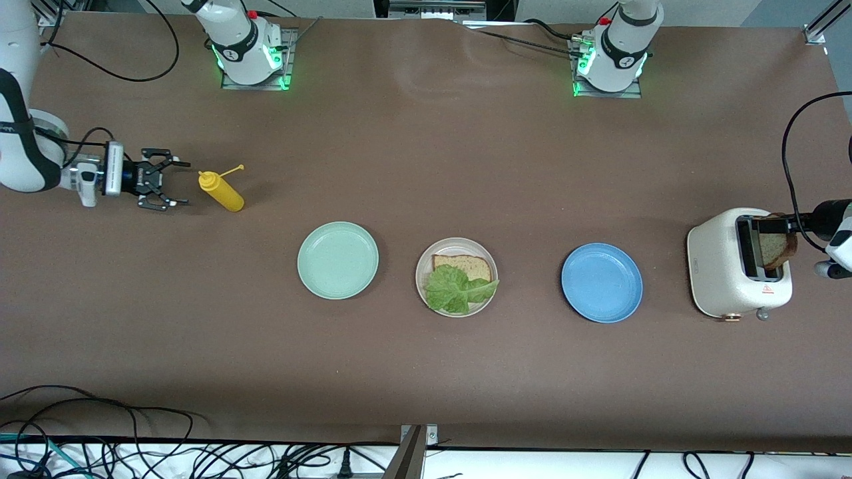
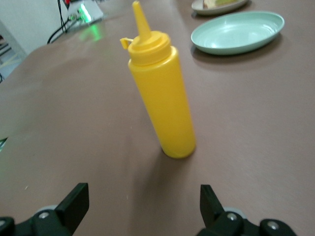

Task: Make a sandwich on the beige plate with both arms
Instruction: 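Set down the mustard, open the right gripper while the left grasps bread, then raise the right gripper away while the left gripper lifts the bread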

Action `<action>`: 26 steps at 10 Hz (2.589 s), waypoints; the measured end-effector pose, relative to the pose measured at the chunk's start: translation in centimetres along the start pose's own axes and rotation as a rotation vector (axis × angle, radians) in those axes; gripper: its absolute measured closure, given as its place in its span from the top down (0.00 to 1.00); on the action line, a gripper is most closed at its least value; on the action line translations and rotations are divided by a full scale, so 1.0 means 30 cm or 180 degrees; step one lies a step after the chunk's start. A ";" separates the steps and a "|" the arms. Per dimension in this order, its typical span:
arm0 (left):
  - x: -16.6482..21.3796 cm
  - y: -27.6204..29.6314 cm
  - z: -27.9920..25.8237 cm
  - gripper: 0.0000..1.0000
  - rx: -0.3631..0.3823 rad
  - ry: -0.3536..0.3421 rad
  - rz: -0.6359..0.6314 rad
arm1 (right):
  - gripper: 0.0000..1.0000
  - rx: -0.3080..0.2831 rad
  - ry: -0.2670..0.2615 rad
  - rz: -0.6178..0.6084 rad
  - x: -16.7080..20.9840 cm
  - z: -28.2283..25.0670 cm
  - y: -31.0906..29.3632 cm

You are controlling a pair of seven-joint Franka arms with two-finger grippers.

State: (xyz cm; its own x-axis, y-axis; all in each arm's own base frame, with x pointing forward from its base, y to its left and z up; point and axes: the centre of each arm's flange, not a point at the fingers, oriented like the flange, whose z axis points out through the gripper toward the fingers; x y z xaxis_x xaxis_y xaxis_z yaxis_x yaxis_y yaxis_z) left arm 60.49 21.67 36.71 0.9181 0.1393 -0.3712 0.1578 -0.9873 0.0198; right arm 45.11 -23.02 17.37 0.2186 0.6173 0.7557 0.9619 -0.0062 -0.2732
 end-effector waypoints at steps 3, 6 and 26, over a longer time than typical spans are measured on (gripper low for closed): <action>0.003 -0.015 0.011 0.75 -0.0011 -0.0010 0.0030 | 1.00 0.0022 -0.0694 0.0388 0.244 -0.276 0.095; 0.003 -0.014 0.008 0.46 -0.0010 -0.0002 0.0036 | 1.00 -0.0124 -0.1335 0.1100 0.595 -0.441 0.129; -0.181 0.468 -0.485 0.09 0.0256 0.0389 0.0527 | 1.00 -0.3128 -0.1526 0.4689 1.611 -0.448 -0.065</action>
State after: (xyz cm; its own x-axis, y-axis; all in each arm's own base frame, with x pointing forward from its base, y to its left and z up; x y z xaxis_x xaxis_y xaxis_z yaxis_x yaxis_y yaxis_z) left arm 63.02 8.18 52.49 0.9671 -0.0219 -0.2536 -0.0239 -0.9997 -0.0048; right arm 56.02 -3.74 62.42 0.9851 -0.1716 -0.0110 -0.1706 -0.9835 0.0604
